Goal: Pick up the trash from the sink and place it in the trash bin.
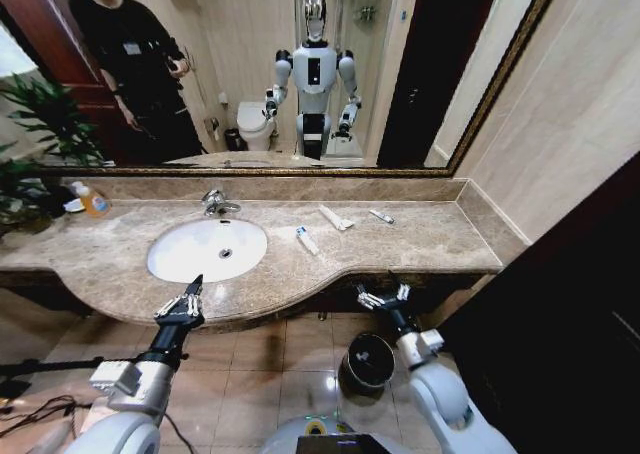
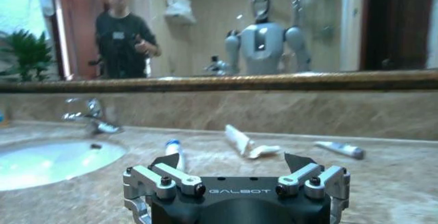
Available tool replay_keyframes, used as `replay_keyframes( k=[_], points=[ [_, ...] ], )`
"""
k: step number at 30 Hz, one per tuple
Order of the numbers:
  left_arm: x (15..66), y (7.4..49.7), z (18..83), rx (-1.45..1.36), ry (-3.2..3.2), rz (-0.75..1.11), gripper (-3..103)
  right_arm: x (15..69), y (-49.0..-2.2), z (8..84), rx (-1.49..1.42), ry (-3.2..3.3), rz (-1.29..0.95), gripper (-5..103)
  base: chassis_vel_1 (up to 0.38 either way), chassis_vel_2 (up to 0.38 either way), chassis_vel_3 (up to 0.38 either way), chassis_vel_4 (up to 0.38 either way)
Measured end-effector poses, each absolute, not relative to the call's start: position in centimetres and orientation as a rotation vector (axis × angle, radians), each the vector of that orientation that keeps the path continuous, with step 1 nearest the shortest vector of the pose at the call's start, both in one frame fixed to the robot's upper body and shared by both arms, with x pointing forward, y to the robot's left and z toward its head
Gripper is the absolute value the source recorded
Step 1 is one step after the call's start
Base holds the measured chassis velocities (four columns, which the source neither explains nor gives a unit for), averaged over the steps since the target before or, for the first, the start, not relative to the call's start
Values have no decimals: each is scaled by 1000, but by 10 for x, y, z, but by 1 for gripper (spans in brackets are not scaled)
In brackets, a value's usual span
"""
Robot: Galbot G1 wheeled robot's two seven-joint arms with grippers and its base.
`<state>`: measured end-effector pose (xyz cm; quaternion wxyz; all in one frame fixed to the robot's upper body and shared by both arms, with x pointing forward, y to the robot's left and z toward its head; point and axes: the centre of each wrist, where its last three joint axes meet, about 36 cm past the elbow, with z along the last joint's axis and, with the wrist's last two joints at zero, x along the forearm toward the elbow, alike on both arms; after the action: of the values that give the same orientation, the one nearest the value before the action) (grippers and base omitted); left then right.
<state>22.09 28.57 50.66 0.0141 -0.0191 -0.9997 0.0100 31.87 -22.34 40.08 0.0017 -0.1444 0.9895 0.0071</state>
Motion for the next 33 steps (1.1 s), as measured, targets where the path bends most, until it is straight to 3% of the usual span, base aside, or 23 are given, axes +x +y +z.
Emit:
replay_keyframes(
  k=[14,33],
  points=[
    [221,286,507,-60,-3113,31,0,410,-189,404,-719,3123,29,100,0,0,0,0],
    [221,286,507,-59,-3113,31,0,502,-126,399,-826,3181,104,100,0,0,0,0]
  ],
)
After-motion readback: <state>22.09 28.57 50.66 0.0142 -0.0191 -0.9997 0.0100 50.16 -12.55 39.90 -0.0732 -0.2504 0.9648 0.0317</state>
